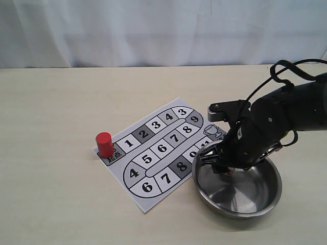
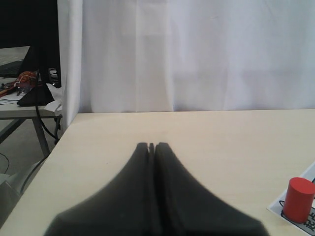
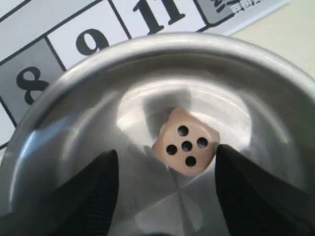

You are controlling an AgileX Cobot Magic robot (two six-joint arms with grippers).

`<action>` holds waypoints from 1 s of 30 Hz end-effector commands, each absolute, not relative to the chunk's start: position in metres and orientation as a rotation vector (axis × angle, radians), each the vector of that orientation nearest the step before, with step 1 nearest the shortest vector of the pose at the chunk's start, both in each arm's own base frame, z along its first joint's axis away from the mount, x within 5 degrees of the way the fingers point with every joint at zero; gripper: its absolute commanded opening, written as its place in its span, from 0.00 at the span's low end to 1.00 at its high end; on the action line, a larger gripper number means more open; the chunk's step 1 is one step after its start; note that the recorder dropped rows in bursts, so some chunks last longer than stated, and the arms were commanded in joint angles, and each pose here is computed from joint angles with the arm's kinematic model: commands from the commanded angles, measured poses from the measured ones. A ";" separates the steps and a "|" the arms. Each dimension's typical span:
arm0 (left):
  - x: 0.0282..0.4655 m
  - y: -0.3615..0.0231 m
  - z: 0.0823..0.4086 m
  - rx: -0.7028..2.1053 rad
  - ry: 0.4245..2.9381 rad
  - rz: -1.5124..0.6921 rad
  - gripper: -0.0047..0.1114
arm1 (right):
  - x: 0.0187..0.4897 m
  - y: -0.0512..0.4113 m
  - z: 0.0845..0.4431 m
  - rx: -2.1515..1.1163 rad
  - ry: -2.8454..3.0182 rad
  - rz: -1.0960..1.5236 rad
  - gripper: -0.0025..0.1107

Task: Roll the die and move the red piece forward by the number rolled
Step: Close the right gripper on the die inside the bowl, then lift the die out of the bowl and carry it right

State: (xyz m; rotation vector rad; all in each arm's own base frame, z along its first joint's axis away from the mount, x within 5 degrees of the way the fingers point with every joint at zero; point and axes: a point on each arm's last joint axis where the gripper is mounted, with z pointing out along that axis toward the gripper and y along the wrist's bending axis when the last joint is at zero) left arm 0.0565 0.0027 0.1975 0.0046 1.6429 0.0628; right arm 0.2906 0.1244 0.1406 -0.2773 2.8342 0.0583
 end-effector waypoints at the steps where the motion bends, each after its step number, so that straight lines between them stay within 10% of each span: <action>1: 0.056 0.003 0.200 0.003 1.625 0.060 0.04 | 0.297 0.123 0.133 -0.312 2.810 0.025 0.51; 20: 0.056 0.003 0.200 0.003 1.627 0.060 0.04 | 0.302 0.126 0.122 -0.239 2.795 0.048 0.50; 26: 0.056 0.003 0.200 0.003 1.627 0.060 0.04 | 0.302 0.125 0.123 -0.282 2.789 0.029 0.09; 30: 0.056 0.003 0.200 0.003 1.627 0.060 0.04 | 0.301 0.122 0.141 -0.305 2.770 -0.006 0.06</action>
